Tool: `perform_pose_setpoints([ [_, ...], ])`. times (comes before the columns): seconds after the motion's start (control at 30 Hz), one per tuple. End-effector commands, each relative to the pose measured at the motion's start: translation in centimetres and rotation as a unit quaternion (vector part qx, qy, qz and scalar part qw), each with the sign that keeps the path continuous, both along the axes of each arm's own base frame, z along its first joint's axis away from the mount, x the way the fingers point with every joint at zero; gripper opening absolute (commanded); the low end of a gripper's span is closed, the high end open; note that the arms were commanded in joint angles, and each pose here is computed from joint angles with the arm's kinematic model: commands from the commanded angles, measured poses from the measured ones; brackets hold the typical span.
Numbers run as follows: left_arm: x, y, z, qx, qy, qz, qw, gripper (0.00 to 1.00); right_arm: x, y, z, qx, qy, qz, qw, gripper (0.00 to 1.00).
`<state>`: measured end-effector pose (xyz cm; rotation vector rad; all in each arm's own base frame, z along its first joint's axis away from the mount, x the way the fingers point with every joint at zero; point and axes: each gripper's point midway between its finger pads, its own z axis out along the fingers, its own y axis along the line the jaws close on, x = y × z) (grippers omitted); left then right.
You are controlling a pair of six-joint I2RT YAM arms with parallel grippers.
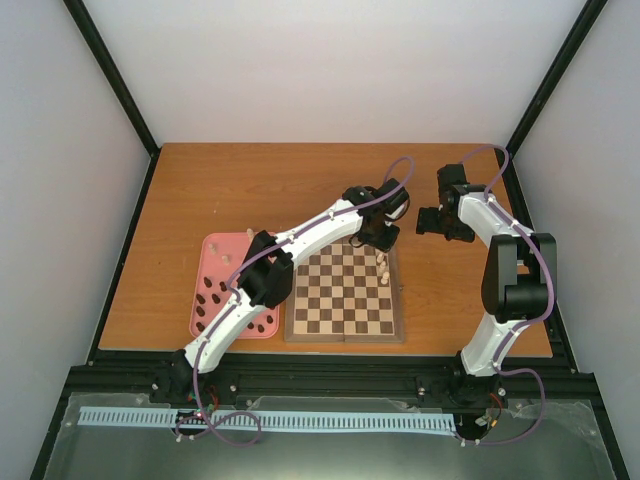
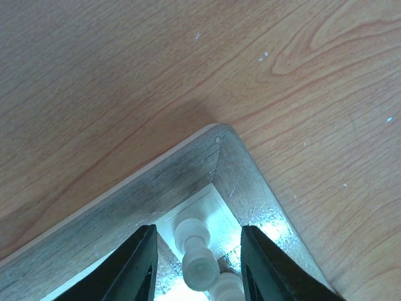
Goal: Set up the chess pieces on the board
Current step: Place the chess piece on the chessboard.
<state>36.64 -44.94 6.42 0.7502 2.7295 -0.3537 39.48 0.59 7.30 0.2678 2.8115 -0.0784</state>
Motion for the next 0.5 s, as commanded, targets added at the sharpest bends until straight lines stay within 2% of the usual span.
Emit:
perform_pose_setpoints([
  [0.0, 0.2, -0.2, 1.5, -0.016, -0.006, -0.008, 1.000, 0.41, 0.5, -0.1, 0.6, -0.006, -0.009, 0.000, 1.000, 1.00],
  [0.33, 1.0, -0.5, 6.4, -0.063, -0.033, -0.008, 0.997, 0.54, 0.9, -0.1, 1.3, -0.006, -0.017, -0.002, 1.000, 1.00],
  [0.47, 1.7, 0.6, 10.0, -0.075, -0.061, -0.001, 0.995, 0.55, 1.0, -0.1, 1.8, -0.005, -0.022, -0.001, 1.000, 1.00],
])
